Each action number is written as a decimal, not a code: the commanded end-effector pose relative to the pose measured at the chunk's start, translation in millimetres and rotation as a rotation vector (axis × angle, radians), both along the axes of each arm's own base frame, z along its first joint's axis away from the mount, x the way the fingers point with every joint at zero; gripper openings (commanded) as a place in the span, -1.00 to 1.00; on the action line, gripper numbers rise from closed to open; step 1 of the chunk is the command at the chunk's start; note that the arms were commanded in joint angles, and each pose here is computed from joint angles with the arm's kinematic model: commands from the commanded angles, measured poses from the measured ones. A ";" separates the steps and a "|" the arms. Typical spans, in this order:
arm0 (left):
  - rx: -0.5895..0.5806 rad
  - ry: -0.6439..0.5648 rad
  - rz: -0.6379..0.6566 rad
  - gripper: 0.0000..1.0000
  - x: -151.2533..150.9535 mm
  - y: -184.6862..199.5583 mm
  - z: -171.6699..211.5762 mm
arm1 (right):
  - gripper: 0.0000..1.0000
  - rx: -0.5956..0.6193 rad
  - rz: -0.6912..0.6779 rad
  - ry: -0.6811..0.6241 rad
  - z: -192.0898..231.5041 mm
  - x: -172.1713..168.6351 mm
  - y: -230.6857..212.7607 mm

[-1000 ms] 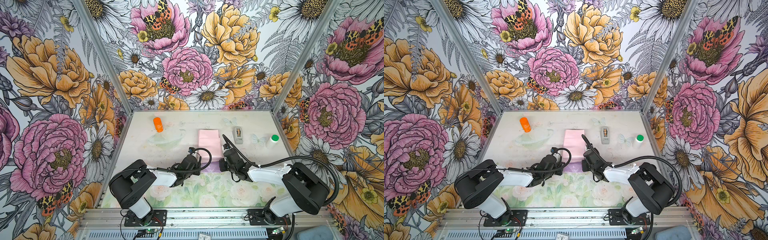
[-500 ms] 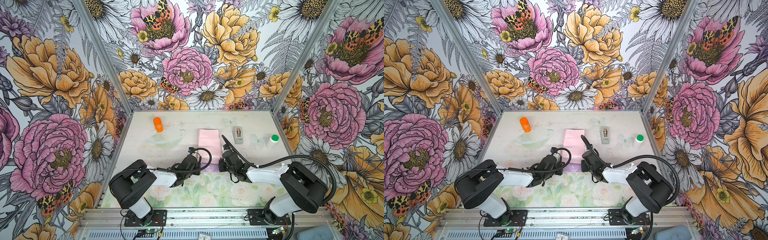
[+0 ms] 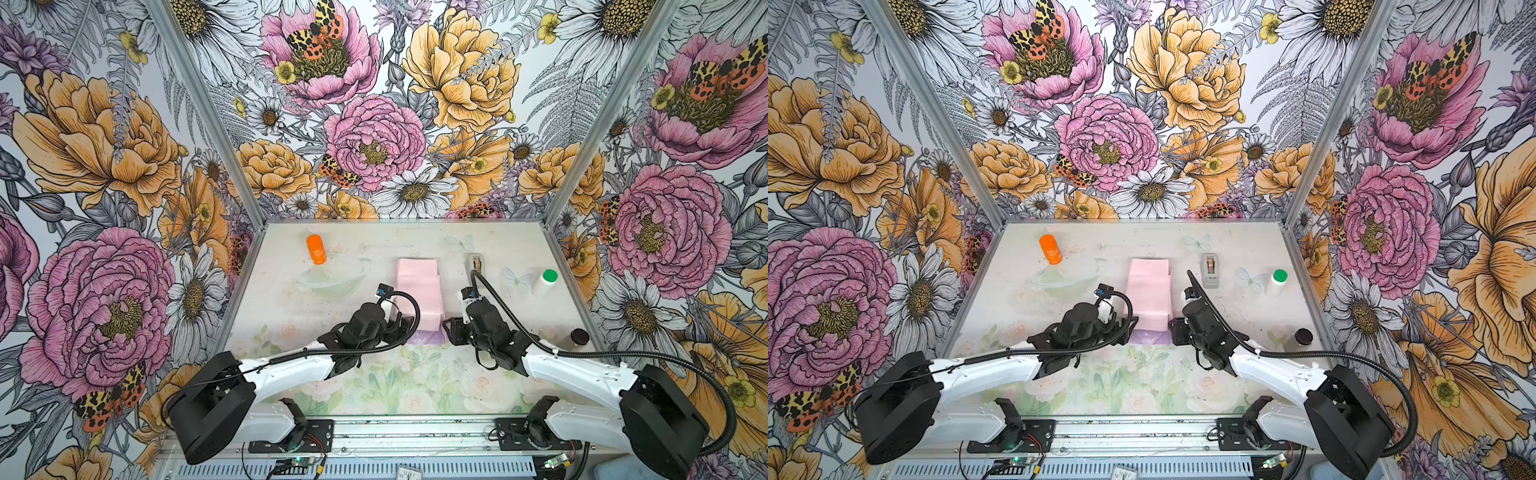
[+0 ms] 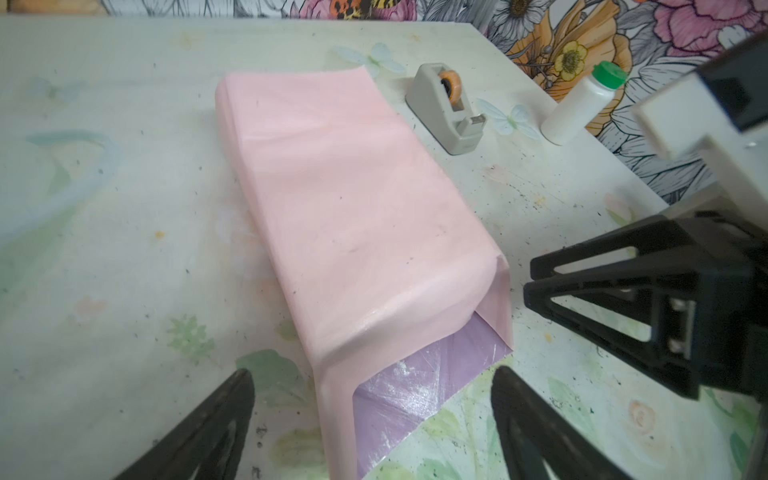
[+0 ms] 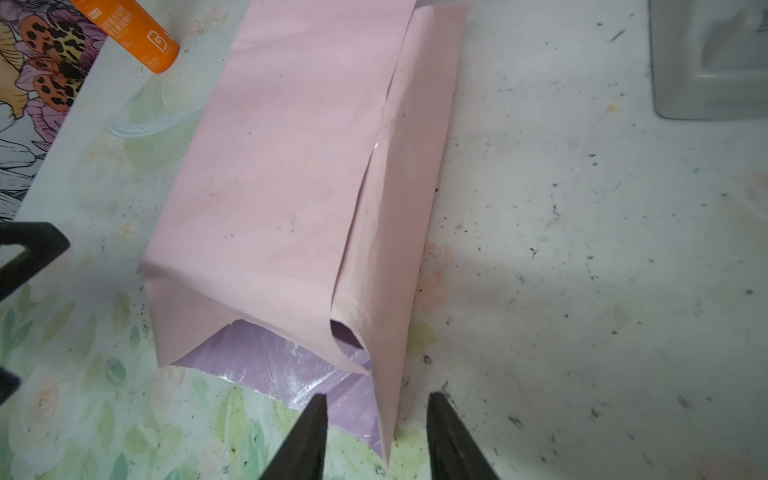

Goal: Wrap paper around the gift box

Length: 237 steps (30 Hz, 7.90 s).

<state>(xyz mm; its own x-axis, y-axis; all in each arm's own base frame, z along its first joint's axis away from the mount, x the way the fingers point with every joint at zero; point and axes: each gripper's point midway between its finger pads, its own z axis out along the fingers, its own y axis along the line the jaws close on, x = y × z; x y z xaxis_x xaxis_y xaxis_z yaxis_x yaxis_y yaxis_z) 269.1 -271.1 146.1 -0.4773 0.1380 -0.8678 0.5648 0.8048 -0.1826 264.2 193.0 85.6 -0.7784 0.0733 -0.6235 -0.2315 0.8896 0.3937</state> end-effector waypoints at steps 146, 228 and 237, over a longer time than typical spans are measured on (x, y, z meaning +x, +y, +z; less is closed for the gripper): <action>0.672 -0.395 -0.593 0.12 58.8 -62.7 -52.3 | -0.48 0.234 -0.064 0.102 -55.5 22.7 47.4; 0.613 -0.403 -0.572 0.12 58.6 -59.6 -40.9 | -0.88 0.296 -0.222 0.129 -66.8 36.0 40.7; 0.339 -0.368 -0.333 0.57 69.2 -52.4 50.0 | -0.51 0.149 -0.120 0.133 -9.1 13.7 17.6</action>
<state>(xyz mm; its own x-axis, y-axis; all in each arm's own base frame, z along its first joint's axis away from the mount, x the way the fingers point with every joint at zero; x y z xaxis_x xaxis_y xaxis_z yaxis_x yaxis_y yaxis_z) 329.1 -327.4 151.4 0.0462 0.6628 -0.7474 0.8058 0.4174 0.4200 285.8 222.2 65.0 -0.8075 0.3551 -0.4710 -0.0305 0.7722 0.6346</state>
